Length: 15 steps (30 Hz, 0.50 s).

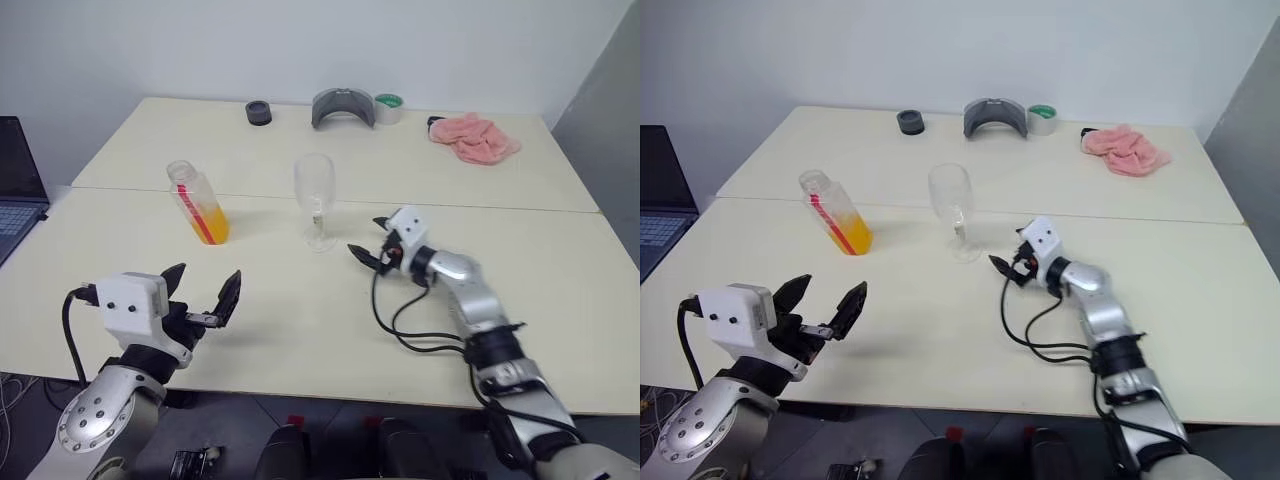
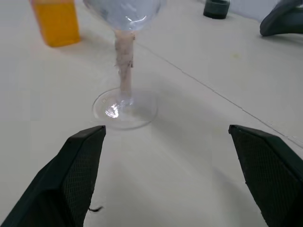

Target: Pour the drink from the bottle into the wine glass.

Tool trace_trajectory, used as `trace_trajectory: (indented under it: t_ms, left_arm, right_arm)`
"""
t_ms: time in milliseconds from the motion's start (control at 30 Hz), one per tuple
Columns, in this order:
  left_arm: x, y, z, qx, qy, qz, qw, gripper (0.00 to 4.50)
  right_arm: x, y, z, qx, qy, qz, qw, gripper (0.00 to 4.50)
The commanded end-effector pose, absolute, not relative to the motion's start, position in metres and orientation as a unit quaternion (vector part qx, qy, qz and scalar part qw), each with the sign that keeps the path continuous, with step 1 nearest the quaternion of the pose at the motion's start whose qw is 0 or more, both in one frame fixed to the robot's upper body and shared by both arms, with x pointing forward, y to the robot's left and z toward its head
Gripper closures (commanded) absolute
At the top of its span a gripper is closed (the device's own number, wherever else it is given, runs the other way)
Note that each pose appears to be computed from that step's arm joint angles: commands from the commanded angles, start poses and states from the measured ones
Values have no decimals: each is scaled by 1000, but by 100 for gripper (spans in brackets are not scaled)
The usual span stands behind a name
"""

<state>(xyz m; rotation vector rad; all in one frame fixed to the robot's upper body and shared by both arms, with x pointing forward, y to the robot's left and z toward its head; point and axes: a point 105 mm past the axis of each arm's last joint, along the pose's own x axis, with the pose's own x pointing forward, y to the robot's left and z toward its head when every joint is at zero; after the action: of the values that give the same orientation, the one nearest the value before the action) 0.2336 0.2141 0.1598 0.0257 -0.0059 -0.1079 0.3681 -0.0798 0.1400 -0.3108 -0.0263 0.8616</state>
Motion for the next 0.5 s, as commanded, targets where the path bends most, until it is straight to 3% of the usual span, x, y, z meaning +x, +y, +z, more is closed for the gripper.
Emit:
trace_trajectory:
  t_ms: [33,233,500]
  left_arm:
    - [235,224,167,26,-29,-26,999,0]
    - [253,261,156,45,-18,24,999,0]
    - [285,275,148,75,-7,-2,997,0]
  right_arm:
    - [343,-73,170,-147,-39,459,875,6]
    - [301,-83,199,-98,-63,536,836,6]
    - [282,-78,215,-82,-88,569,813,6]
